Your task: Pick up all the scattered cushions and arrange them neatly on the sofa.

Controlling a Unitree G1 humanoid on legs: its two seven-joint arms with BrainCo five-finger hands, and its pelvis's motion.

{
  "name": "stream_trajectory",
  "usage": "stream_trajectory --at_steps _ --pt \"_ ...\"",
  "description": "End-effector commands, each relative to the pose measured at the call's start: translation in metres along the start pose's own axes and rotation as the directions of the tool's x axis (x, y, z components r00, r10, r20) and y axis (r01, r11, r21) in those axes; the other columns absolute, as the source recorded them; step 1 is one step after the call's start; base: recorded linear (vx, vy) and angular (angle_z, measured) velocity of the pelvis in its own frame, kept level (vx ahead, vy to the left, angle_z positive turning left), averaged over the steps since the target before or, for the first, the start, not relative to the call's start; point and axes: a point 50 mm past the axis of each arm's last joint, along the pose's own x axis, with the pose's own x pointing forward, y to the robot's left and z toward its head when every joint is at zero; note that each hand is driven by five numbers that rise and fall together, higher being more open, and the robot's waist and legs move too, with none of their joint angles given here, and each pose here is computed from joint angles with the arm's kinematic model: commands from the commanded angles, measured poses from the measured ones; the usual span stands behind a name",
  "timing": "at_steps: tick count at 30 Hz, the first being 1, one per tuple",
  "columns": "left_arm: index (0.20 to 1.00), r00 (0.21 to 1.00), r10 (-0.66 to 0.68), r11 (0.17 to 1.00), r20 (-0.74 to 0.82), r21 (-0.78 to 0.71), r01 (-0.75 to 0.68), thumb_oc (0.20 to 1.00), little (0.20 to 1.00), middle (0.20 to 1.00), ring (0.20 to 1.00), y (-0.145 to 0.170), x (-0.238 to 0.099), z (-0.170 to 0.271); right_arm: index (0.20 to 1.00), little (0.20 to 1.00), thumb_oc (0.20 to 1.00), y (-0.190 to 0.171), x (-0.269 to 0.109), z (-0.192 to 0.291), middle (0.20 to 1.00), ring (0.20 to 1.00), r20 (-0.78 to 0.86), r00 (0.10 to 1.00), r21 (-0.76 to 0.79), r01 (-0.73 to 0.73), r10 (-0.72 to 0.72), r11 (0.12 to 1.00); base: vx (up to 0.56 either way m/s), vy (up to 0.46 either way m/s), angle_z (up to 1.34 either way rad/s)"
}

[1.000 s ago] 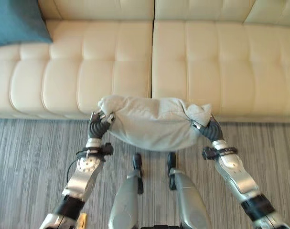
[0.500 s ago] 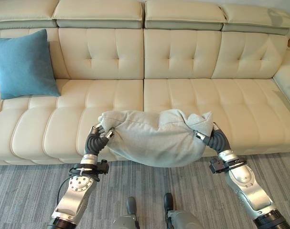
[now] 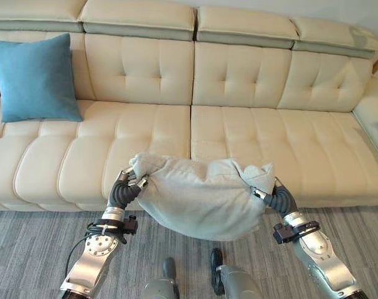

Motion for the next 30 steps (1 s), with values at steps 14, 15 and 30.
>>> stream_trajectory --at_steps 14,15,30 --pt "0.200 0.991 -0.091 0.986 0.103 -0.133 0.104 0.200 0.200 0.200 0.200 -0.022 0.001 0.014 0.200 0.200 0.200 -0.035 -0.006 0.038 0.200 0.200 0.173 0.982 -0.049 0.080 -0.071 0.996 0.32 -0.175 0.18" --pt "0.200 0.989 -0.106 0.984 0.107 -0.133 0.120 0.200 0.200 0.200 0.200 -0.024 0.003 0.015 0.200 0.200 0.200 -0.037 -0.006 0.040 0.200 0.200 0.178 0.981 -0.068 0.087 -0.074 0.994 0.21 -0.093 -0.19" --pt "0.200 0.990 -0.101 0.990 0.102 -0.091 0.110 0.200 0.200 0.200 0.200 -0.021 0.003 0.015 0.200 0.200 0.200 -0.031 -0.002 0.035 0.200 0.200 0.177 0.977 -0.071 0.130 -0.116 0.989 0.15 0.091 -0.14"
